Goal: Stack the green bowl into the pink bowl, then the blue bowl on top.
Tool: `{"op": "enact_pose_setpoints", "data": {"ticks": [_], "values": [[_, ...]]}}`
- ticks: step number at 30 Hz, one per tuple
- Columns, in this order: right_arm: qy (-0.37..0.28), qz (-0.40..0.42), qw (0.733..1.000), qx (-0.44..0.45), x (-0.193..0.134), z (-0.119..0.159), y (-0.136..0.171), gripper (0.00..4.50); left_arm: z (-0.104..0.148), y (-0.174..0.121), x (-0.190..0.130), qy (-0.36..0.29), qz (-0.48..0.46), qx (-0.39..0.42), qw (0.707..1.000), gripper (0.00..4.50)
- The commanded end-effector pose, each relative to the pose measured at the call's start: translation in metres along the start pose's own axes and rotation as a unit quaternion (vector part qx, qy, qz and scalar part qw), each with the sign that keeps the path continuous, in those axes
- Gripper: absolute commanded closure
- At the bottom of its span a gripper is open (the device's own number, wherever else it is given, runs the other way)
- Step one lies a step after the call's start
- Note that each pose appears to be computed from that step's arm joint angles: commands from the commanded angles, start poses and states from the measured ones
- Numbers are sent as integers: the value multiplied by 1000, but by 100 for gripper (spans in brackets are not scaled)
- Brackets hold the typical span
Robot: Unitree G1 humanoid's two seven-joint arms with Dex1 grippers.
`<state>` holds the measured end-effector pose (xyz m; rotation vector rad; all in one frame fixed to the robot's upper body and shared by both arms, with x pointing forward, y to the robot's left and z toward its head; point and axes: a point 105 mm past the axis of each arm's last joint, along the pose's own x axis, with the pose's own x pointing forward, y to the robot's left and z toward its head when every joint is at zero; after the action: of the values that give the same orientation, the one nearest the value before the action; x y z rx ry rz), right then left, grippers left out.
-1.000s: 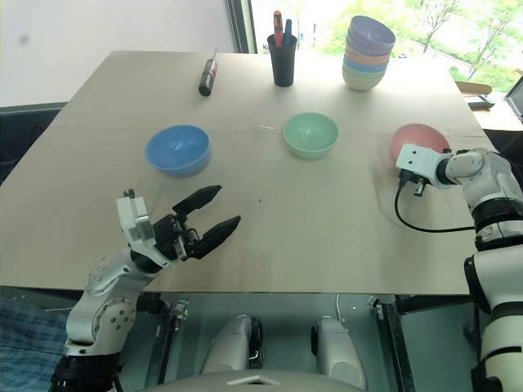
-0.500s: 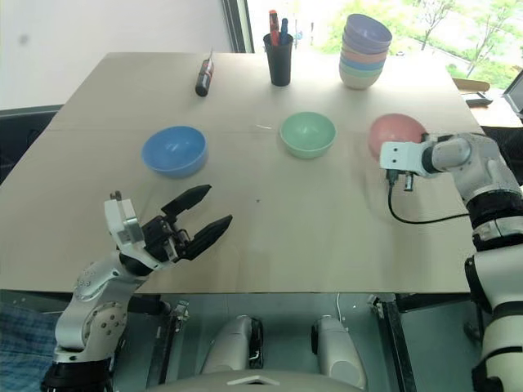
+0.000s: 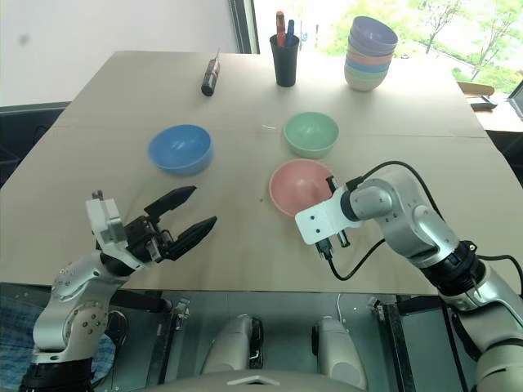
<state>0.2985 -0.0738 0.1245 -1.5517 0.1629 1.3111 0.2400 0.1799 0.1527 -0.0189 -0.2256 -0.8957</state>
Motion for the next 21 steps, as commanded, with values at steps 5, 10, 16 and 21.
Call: {"op": "enact_pose_setpoints", "data": {"ticks": [5, 10, 16, 21], "values": [[-1, -17, 998, -54, 13, 15, -3, 429, 3, -3, -30, 49, 9, 25, 998, 0], [-2, -25, 998, -60, 16, 14, -6, 321, 3, 0, -40, 66, 15, 29, 997, 0], [-2, -31, 998, -50, 9, 12, -11, 67, 3, 2, -39, 69, 11, 31, 997, 0], [-18, -23, 999, -14, -6, 11, -9, 9, 5, 3, -36, 61, 12, 29, 998, 0]]}}
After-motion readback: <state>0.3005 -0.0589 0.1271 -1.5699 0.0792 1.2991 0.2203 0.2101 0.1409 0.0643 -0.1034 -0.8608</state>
